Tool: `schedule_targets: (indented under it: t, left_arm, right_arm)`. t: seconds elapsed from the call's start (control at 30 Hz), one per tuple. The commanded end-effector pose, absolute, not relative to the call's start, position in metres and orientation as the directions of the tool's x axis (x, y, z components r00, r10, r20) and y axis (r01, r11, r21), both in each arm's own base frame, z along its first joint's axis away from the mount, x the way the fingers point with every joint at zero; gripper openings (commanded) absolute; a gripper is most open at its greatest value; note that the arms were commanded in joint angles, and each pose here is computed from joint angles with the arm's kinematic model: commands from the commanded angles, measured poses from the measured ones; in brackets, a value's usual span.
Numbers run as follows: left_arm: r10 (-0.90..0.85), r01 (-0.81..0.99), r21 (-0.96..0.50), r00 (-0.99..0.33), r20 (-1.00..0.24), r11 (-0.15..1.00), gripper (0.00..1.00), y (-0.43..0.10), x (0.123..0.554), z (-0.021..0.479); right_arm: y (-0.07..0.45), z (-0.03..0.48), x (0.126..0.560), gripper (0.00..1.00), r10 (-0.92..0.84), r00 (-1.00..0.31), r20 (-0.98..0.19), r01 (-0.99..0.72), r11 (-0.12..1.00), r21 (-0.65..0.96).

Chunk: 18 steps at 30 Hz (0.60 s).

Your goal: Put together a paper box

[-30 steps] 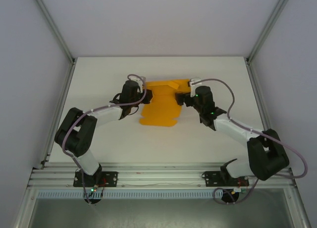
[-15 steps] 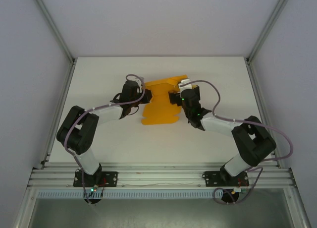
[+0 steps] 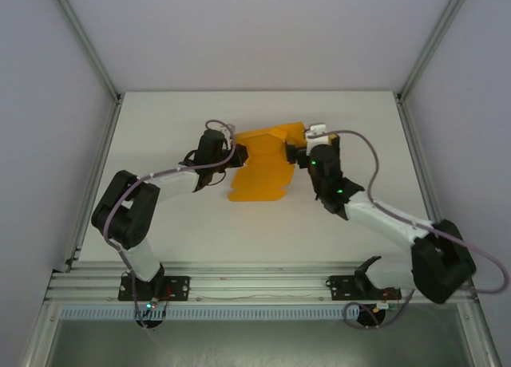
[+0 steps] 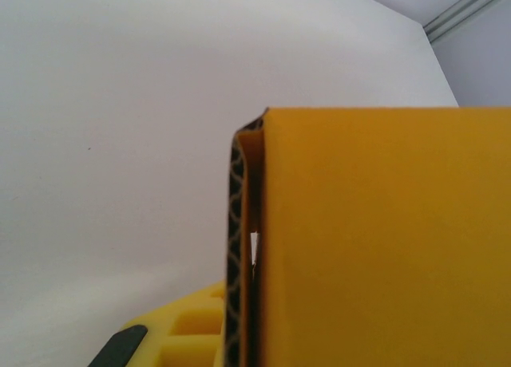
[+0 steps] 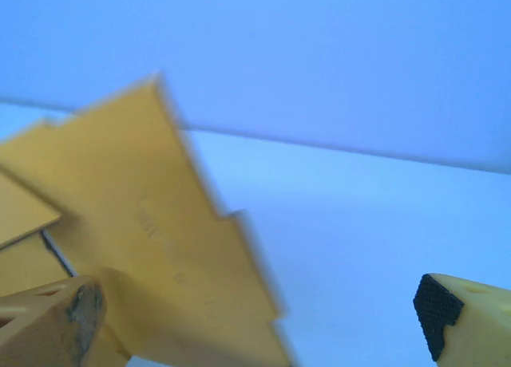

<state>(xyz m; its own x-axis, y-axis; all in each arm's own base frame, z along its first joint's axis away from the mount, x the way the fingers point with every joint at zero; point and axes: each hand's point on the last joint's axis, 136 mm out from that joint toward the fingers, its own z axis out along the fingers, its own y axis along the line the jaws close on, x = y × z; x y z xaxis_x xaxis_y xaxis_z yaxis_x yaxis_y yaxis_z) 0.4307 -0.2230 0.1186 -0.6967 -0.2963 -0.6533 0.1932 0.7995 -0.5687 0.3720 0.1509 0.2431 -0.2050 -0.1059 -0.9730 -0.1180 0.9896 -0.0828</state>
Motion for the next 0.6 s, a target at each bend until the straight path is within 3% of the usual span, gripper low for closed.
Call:
schedule_targets:
  t: [0.0,0.33,0.57]
  left_arm:
    - [-0.268,0.232,-0.541,-0.672,-0.69,0.809,0.0,-0.222,0.435,0.137]
    - [-0.196,0.29,-0.523,-0.699,-0.688,0.801,0.0,-0.231,0.431,0.133]
    - [-0.16,0.313,-0.511,-0.71,-0.686,0.801,0.0,-0.233,0.425,0.131]
  right_arm:
    - [0.134,0.24,0.353,1.0,-0.105,-0.267,-0.958,-0.171,0.983,-0.06]
    - [0.147,0.235,0.343,0.93,-0.244,-0.412,-0.878,-0.448,0.893,-0.038]
    - [0.163,0.232,0.365,0.75,-0.276,-0.418,-0.866,-0.492,0.87,-0.04]
